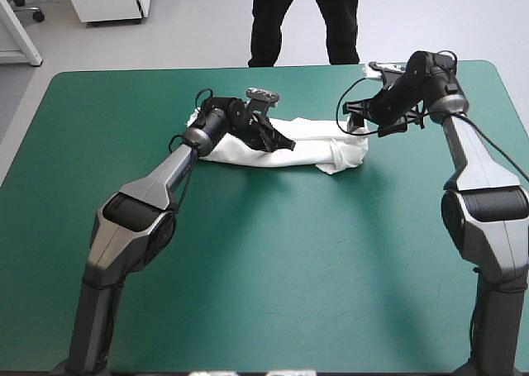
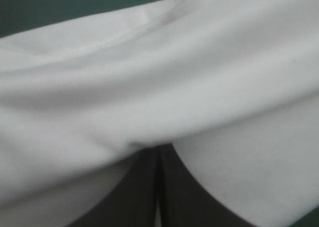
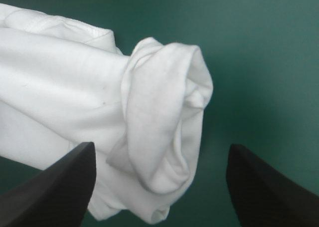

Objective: Fold the cloth

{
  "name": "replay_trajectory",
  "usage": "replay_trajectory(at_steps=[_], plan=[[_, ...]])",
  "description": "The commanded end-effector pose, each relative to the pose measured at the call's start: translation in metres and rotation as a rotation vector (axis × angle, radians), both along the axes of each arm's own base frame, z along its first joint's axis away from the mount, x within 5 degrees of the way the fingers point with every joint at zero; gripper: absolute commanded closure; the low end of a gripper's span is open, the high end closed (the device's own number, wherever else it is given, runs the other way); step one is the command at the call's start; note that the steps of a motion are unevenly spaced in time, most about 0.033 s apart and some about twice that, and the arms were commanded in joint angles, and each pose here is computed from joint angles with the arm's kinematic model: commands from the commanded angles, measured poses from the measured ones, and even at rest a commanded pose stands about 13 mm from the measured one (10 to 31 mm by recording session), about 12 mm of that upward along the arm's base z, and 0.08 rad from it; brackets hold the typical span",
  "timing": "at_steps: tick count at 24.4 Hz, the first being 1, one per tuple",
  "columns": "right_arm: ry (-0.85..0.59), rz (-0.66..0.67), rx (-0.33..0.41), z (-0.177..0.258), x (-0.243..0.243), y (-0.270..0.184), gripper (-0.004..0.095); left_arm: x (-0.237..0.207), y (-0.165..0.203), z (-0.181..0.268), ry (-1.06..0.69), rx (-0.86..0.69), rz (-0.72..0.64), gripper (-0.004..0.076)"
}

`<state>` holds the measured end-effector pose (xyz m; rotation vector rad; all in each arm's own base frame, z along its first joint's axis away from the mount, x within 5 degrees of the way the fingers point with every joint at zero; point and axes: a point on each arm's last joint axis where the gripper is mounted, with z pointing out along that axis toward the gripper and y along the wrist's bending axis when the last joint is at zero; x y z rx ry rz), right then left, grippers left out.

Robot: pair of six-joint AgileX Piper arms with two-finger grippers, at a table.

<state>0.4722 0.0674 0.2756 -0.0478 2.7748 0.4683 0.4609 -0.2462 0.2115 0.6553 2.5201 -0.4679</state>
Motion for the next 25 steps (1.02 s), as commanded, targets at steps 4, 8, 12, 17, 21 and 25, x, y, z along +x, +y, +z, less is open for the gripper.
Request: replay_trajectory(at_steps=[4,8,12,17,21,25], plan=[[0.04,0.011,0.088,-0.018,0.008,0.005,0.0206,-0.009,-0.002,0.036,-0.038,-0.035,-0.034,0.0733],[0.086,0.051,0.264,-0.038,0.015,0.022,0.0212,-0.009,-0.002,0.036,-0.039,-0.033,-0.034,0.0733],[0.106,0.059,0.284,-0.044,0.015,0.031,0.0539,-0.009,-0.002,0.036,-0.039,-0.033,-0.034,0.0733],[0.064,0.073,0.289,-0.027,0.012,0.033,0.0913,-0.009,-0.002,0.036,-0.039,-0.033,-0.034,0.0733],[-0.029,0.087,0.295,0.01,0.007,0.032,0.0916,-0.009,-0.002,0.036,-0.038,-0.033,-0.034,0.0733],[-0.138,0.115,0.304,0.054,-0.005,0.037,0.0915,-0.009,-0.002,0.035,-0.034,-0.031,-0.036,0.0733]])
